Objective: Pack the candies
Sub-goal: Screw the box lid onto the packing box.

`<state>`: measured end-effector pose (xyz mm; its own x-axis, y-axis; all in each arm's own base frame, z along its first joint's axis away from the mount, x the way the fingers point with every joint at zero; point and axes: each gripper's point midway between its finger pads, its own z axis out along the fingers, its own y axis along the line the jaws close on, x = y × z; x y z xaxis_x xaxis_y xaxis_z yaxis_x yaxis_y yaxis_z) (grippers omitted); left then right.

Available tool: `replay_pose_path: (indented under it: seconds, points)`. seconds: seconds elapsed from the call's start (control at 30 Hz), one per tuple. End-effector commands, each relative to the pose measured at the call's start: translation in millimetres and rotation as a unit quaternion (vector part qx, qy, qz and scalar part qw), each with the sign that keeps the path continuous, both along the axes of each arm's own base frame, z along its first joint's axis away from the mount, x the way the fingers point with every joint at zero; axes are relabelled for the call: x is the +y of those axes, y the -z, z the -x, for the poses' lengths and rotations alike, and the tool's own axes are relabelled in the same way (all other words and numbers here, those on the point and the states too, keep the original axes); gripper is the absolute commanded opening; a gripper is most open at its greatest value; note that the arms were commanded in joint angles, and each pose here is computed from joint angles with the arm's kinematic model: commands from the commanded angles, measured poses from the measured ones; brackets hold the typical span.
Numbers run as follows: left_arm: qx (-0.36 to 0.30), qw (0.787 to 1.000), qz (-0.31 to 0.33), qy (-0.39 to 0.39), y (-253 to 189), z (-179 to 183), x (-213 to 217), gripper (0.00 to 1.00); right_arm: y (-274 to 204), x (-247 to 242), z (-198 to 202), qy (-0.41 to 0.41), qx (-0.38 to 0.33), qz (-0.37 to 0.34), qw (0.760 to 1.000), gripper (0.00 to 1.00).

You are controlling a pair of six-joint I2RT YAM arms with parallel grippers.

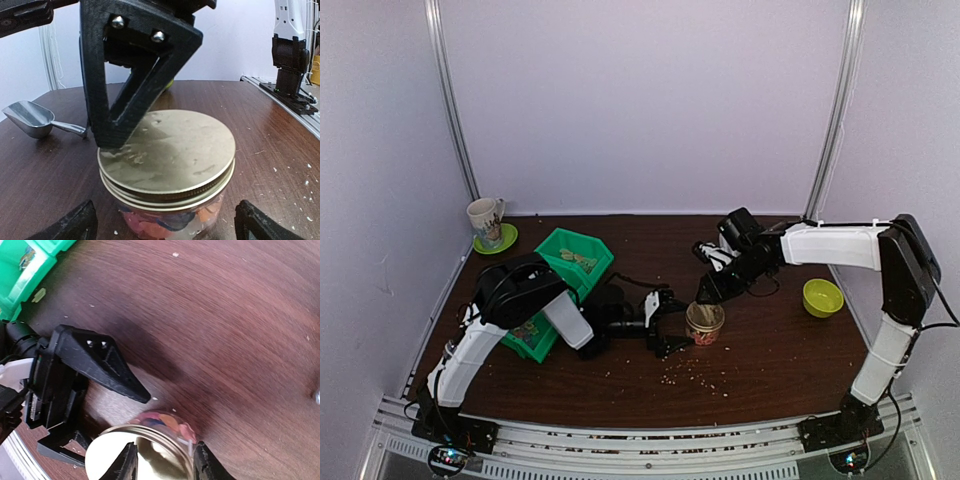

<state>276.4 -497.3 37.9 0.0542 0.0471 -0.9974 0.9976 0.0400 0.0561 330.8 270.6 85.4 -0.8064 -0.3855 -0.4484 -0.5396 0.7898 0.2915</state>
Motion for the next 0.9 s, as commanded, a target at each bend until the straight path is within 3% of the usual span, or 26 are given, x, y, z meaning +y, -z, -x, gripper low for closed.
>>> replay_pose_path:
  seconds: [0.0,0.3,0.67,0.87]
  points:
    - [0.066,0.988,-0.136,0.018,103,17,19,0.98,-9,-14,-3,0.027,-0.016,-0.001,1.0,0.39]
    - [0.082,0.984,-0.146,0.057,109,21,9,0.97,-7,-17,2,0.028,-0.012,-0.008,0.999,0.38]
    - [0.087,0.983,-0.148,0.065,110,20,6,0.85,3,-16,11,0.028,0.003,-0.023,0.999,0.31]
    - [0.089,0.983,-0.146,0.062,110,18,5,0.84,7,-19,15,0.034,0.007,-0.024,0.999,0.28]
